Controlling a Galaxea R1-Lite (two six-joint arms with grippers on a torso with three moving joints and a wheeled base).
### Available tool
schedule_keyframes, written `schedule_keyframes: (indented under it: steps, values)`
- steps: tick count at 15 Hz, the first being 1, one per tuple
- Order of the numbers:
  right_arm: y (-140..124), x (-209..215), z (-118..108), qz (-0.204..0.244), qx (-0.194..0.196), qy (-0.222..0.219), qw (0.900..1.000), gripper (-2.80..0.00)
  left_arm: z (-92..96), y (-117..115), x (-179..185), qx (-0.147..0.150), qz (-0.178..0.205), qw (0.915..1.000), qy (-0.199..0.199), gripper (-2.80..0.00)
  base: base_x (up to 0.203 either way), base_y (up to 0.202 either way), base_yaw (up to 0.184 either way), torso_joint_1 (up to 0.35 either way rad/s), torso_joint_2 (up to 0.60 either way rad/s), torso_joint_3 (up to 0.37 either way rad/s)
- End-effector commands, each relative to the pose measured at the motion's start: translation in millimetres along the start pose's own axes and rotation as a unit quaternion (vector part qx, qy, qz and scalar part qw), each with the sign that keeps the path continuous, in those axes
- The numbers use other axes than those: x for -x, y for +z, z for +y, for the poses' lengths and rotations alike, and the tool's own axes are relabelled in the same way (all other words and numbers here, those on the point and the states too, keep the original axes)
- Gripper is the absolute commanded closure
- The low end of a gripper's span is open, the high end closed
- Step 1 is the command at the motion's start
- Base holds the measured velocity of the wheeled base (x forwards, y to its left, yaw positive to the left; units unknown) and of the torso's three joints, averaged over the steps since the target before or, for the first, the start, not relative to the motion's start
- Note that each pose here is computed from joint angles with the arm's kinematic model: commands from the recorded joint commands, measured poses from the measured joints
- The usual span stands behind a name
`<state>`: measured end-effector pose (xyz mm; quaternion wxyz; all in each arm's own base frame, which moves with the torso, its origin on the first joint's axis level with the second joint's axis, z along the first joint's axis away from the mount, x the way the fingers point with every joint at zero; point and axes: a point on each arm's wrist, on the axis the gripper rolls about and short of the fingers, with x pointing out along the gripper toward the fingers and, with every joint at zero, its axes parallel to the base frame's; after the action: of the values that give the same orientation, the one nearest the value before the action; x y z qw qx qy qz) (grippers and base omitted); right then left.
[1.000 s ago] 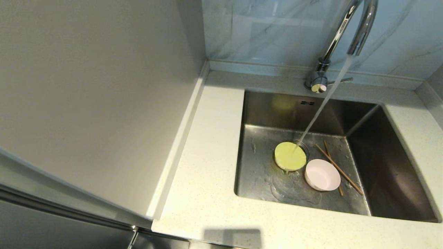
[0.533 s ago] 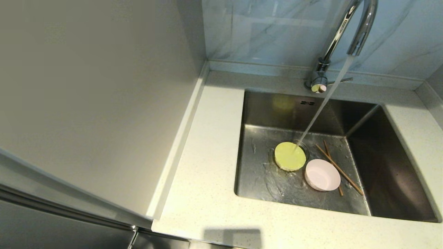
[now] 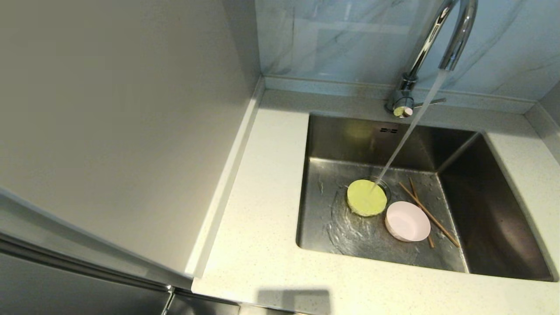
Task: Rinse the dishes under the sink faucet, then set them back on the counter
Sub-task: Wait for the water to rinse the bowl, then turn off the faucet
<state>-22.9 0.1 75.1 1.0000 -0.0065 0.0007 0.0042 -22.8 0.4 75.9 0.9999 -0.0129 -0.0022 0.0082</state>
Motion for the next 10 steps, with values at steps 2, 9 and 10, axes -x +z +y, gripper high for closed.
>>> schedule_keyframes:
  steps: [2,9,10]
  values:
    - [0.1,-0.1,0.0,0.001,0.0,0.0,1.0,0.0,0.0,0.0,0.2,0.0,-0.002,1.0,0.0,0.0,0.0,0.0,0.0,0.0,0.0,0.0]
    - [0.1,-0.1,0.0,0.001,0.0,0.0,1.0,0.0,0.0,0.0,0.2,0.0,-0.002,1.0,0.0,0.0,0.0,0.0,0.0,0.0,0.0,0.0]
    - [0.1,-0.1,0.0,0.001,0.0,0.0,1.0,0.0,0.0,0.0,0.2,0.0,-0.002,1.0,0.0,0.0,0.0,0.0,0.0,0.0,0.0,0.0]
